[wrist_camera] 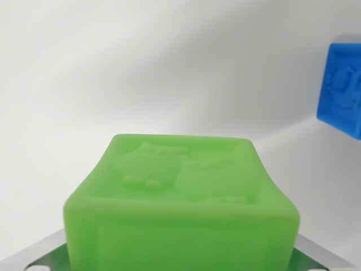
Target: Stack cube
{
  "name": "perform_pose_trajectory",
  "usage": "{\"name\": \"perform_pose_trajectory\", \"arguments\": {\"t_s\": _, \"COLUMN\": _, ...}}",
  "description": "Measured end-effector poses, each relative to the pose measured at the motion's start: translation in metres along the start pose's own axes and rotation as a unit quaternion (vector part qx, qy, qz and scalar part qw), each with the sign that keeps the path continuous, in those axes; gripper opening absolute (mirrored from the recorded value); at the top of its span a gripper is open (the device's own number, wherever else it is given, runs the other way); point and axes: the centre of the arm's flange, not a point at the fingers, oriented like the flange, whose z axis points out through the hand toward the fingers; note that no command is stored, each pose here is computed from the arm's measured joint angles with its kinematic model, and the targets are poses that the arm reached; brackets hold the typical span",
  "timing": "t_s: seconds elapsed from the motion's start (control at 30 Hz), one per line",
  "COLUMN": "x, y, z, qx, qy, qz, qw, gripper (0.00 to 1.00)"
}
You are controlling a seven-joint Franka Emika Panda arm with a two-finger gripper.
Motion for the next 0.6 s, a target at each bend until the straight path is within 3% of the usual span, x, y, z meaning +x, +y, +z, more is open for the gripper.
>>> {"name": "perform_pose_trajectory", "arguments": {"t_s": 0.6, "x": 0.031, "y": 0.016, "z": -0.008, "qx": 0.0, "qy": 0.0, "qz": 0.005, "qw": 1.0, "gripper": 0.0}}
